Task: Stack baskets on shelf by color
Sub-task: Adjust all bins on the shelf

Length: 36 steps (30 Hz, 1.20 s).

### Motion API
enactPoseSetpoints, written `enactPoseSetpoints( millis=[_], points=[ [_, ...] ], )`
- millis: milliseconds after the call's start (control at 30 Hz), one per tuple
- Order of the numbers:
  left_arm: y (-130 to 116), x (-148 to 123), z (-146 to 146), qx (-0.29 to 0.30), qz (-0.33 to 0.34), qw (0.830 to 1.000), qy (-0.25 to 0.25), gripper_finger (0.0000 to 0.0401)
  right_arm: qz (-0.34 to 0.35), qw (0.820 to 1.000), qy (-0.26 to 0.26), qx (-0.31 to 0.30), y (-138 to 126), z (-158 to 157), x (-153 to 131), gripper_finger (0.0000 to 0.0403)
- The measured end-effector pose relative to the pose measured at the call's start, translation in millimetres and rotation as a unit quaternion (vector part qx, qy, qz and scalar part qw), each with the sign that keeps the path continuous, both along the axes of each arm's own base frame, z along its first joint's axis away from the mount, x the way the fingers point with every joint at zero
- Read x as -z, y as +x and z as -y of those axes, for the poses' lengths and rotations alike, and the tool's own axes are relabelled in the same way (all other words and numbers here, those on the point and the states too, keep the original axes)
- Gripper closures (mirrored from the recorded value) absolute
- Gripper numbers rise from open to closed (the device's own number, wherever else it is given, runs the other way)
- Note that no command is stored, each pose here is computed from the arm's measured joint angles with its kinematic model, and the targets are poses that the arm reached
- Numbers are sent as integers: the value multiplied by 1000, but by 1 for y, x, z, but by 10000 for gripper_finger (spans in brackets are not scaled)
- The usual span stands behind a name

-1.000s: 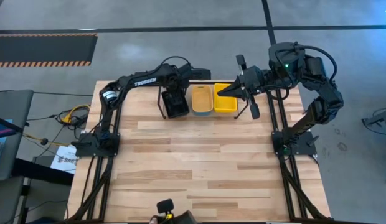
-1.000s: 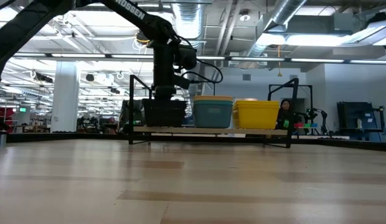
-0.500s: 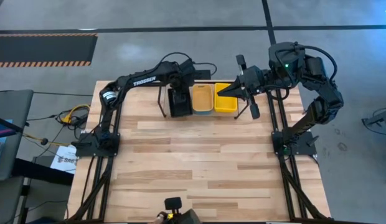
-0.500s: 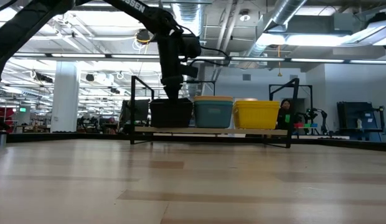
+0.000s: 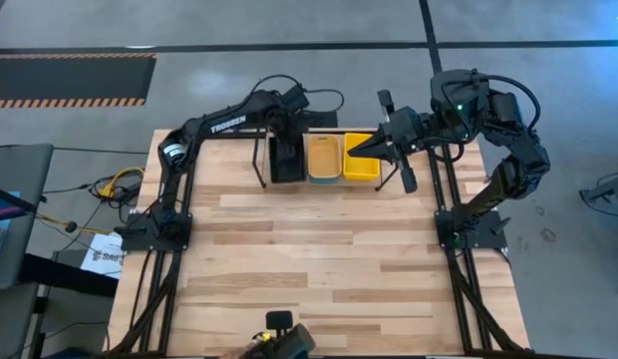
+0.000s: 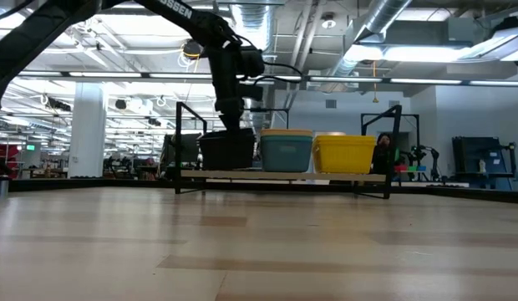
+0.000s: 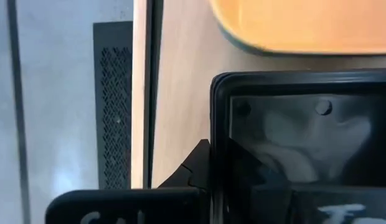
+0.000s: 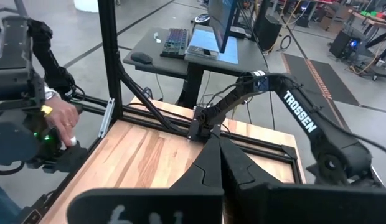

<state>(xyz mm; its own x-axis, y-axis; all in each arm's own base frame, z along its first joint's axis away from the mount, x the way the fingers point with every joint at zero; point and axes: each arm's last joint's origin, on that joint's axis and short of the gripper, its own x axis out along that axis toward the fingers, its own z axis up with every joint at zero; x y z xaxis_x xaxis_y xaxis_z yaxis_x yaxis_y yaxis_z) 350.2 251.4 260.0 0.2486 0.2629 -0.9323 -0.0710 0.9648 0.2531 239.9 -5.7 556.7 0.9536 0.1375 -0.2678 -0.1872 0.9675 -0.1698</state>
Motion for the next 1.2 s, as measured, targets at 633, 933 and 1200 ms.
enactPoseSetpoints(
  millis=[633,933,1200],
  points=[
    [-17,-3,-22,48,15,999,-20,401,9,1000,10,3,1,0,-2,401],
    [-17,-3,-25,59,26,998,-19,401,24,1000,18,5,1,0,-5,401],
    [-9,25,-27,57,-8,997,-45,401,27,999,21,6,2,0,-6,401]
  ],
)
